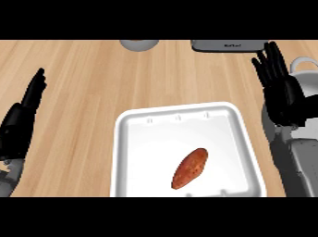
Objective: Pick the sweet potato from the tray and place it in the pot
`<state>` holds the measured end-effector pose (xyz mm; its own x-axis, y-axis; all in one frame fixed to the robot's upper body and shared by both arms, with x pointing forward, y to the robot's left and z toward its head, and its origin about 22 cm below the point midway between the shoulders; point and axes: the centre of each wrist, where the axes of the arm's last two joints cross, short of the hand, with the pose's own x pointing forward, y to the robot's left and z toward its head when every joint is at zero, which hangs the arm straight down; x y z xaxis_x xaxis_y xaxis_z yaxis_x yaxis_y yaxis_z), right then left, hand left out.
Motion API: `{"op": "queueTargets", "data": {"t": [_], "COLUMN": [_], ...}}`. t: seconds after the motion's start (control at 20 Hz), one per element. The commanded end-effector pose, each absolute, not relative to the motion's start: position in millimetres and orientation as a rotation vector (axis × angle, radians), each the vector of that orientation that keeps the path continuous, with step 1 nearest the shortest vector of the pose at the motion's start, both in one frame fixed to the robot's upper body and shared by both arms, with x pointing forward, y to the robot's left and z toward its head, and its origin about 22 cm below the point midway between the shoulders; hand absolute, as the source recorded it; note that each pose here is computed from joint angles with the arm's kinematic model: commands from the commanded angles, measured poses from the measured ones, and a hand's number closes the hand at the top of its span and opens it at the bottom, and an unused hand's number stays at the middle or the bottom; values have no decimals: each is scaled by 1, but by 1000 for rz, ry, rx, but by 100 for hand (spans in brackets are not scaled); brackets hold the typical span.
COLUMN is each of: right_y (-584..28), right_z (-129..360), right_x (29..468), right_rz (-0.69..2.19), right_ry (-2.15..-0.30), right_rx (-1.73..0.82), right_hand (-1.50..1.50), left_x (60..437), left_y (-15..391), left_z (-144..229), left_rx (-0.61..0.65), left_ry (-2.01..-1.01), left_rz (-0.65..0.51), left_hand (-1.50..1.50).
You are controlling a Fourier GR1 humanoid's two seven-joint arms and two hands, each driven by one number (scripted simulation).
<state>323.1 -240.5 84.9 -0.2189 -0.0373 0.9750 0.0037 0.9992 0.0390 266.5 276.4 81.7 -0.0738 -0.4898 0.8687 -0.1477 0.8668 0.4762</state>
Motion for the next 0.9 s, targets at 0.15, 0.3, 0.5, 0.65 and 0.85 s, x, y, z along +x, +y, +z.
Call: {"op": "queueTargets", "data": {"t": [0.15, 0.3, 0.5, 0.65, 0.85], "right_y": [-275, -330, -265, -250, -235], "right_z": [36, 41, -24, -16, 12], "right_x": [268, 266, 217, 182, 156], "right_rz": [-87, 469, -37, -7, 100], "right_ry": [-1774, -1646, -1732, -1866, -1885], "right_rx": [-265, -668, -749, -712, -665], "right_hand": [150, 150, -150, -150, -150], "left_x": [264, 269, 274, 281, 278], "left_y": [288, 277, 290, 289, 279], "left_z": [86, 85, 90, 103, 84], "left_rx": [391, 333, 216, 198, 219], "left_ry": [-1655, -1631, -1615, -1613, -1606], "left_rz": [-44, -26, 94, 86, 84], "left_hand": [0, 0, 0, 0, 0]}}
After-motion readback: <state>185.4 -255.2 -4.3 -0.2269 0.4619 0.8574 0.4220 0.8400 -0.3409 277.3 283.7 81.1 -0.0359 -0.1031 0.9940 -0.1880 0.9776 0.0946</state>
